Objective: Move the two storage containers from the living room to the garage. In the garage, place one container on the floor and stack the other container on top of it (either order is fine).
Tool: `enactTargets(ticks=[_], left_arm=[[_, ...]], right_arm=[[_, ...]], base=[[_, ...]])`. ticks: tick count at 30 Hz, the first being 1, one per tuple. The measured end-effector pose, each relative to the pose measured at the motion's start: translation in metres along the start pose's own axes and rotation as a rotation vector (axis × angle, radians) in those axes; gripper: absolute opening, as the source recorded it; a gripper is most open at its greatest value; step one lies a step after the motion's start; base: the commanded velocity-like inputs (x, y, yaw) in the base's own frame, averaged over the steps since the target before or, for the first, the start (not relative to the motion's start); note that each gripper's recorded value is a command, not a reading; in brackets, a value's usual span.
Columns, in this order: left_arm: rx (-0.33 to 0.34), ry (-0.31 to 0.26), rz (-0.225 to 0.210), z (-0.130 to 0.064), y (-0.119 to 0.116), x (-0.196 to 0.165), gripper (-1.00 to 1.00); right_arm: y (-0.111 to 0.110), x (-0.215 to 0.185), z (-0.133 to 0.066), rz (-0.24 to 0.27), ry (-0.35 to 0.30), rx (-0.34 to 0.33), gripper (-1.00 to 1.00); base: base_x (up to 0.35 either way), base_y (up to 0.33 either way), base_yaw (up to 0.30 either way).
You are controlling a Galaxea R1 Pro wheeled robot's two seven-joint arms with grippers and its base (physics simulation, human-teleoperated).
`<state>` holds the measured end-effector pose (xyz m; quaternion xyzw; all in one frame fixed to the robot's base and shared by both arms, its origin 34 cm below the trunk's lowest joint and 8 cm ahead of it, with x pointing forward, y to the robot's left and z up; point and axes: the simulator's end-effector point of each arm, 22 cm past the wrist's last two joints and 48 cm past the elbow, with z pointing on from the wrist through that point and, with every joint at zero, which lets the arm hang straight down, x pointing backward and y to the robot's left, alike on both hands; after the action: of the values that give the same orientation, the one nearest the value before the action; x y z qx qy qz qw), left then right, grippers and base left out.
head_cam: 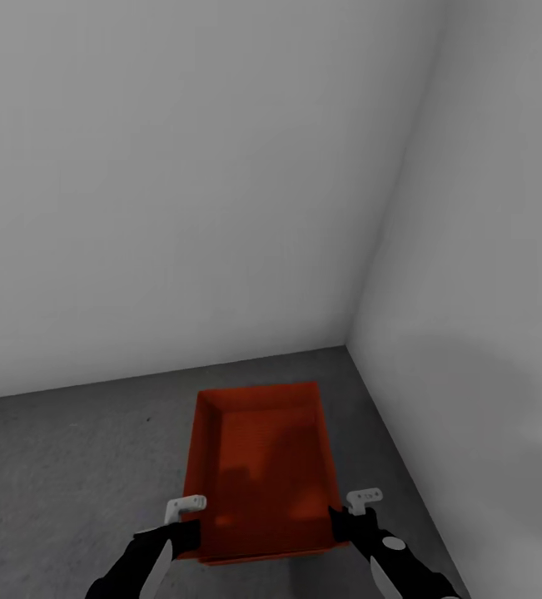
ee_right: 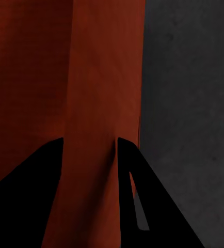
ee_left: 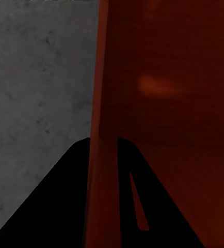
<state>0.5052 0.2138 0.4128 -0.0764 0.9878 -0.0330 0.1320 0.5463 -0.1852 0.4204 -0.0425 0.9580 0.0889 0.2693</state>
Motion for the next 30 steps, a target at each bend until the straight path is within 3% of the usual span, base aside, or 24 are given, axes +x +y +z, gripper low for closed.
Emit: enactTargets(ticks=[30], left_arm=[[0.000,-0.001,-0.002,0.0000,0.0006,-0.0003,-1.00]], right_arm=[[0.0003,-0.0007,0.0002,0.003,-0.002,0.002,-1.00]], base=[[0.000,0.000,0.001]])
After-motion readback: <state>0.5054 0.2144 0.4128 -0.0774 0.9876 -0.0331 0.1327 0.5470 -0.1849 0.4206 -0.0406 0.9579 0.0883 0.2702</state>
